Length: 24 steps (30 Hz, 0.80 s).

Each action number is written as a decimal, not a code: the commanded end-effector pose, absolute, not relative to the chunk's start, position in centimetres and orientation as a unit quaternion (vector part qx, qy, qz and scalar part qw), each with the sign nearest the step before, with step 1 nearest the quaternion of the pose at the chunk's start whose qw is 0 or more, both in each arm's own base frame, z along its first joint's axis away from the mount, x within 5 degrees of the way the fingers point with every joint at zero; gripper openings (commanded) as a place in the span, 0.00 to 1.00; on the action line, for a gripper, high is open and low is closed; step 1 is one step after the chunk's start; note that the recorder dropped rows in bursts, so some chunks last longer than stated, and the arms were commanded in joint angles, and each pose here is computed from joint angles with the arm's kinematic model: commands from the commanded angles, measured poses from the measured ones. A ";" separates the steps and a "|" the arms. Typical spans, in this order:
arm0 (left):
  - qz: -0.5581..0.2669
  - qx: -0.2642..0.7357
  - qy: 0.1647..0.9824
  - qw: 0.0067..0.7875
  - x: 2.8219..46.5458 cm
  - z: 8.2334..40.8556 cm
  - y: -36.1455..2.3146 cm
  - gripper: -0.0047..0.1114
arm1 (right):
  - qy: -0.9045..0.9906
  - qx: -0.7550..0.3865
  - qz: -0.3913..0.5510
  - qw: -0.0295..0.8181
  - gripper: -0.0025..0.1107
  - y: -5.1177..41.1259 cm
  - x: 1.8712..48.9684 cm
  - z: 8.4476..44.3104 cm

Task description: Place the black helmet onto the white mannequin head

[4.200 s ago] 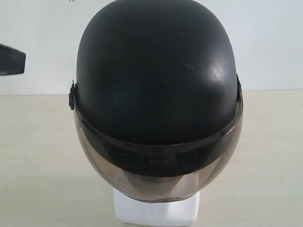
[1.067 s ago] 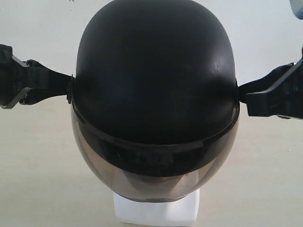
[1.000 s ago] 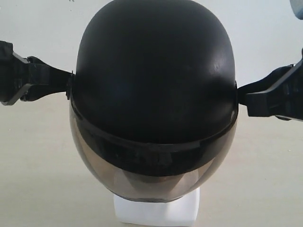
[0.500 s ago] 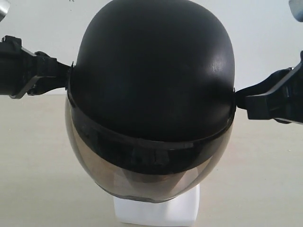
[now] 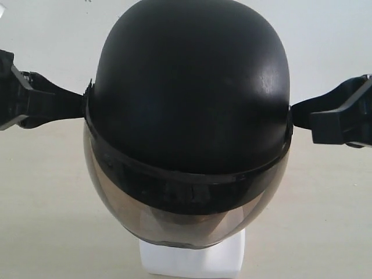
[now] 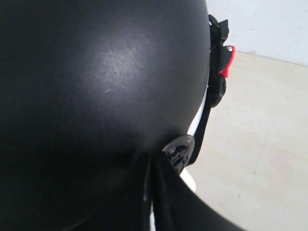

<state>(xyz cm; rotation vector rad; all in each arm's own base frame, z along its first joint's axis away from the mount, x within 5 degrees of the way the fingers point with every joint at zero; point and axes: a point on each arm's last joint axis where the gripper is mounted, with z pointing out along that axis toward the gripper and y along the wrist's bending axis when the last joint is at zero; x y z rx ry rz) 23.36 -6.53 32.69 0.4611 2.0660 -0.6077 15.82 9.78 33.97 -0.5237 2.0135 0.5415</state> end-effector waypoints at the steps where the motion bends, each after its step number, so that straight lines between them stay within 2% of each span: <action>1: -0.256 0.190 0.832 0.453 22.3 33.6 -6.7 0.08 | 0.820 -0.215 0.222 0.482 0.02 9.7 15.7 34.3; 13: -0.293 0.198 0.840 0.411 21.3 33.0 -7.2 0.08 | 0.807 -0.203 0.219 0.509 0.02 9.6 16.0 34.8; 24: -0.298 0.195 0.841 0.407 21.2 32.9 -7.3 0.08 | 0.807 -0.199 0.220 0.511 0.02 9.7 16.2 34.8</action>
